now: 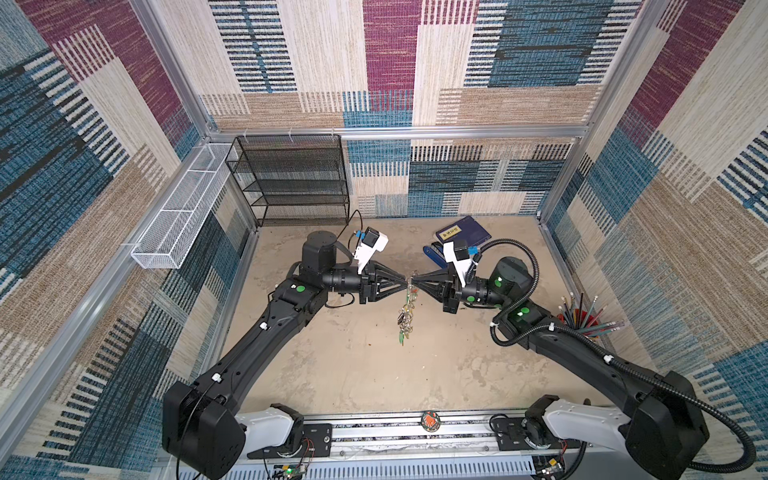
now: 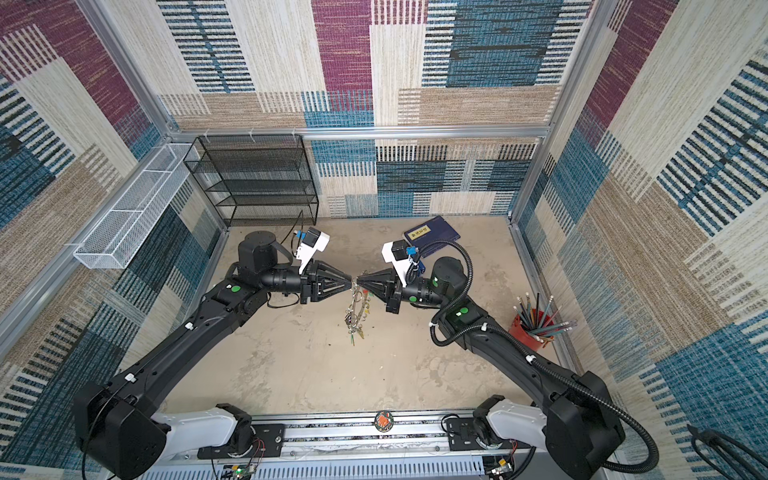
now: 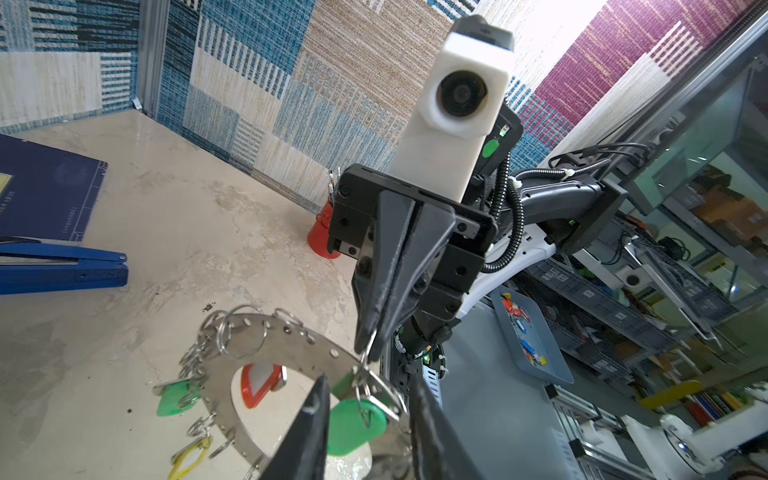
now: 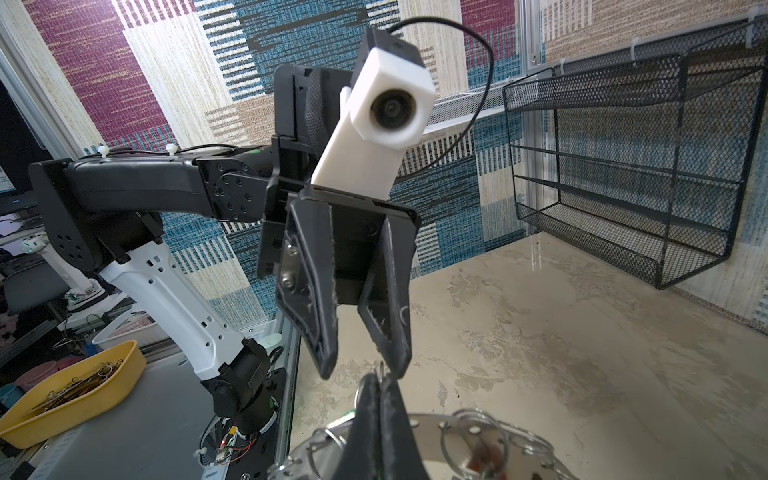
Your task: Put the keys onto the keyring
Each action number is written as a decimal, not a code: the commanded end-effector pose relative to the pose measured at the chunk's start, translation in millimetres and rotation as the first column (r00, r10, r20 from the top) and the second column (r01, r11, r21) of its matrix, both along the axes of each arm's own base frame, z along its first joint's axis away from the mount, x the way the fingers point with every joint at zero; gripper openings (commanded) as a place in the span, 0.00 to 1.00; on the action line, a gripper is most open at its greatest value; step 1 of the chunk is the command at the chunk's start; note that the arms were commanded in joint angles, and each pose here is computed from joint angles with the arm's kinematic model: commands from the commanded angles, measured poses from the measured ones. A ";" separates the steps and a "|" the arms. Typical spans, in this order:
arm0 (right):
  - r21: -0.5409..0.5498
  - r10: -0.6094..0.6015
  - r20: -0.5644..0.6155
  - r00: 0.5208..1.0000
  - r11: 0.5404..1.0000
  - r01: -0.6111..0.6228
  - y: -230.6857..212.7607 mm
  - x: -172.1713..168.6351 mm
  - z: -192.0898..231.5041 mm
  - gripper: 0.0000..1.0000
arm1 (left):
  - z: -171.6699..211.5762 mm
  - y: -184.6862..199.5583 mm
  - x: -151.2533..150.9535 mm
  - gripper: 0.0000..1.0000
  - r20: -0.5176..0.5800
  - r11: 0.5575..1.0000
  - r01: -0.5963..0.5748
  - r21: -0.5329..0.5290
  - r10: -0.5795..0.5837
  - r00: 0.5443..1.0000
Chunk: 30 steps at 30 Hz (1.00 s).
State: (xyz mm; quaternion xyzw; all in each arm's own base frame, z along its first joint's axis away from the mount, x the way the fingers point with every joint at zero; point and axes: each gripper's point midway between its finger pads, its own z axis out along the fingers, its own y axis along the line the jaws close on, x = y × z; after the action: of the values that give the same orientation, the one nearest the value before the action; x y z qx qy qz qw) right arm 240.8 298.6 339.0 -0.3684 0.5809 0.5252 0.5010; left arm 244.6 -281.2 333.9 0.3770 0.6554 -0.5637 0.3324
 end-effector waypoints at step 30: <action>0.041 0.001 0.031 1.000 0.999 -0.002 -0.1 -0.7 14.5 0.00 | -9.2 -7.4 7.0 0.06 -0.023 0.998 -0.018 0.052 0.019 1.000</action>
State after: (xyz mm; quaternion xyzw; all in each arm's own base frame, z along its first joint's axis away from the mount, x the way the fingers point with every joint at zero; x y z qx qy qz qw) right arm 242.8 298.6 338.2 -0.3619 0.5855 0.5260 0.4995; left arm 248.1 -288.7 322.7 0.3682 0.6779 -0.5570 0.3076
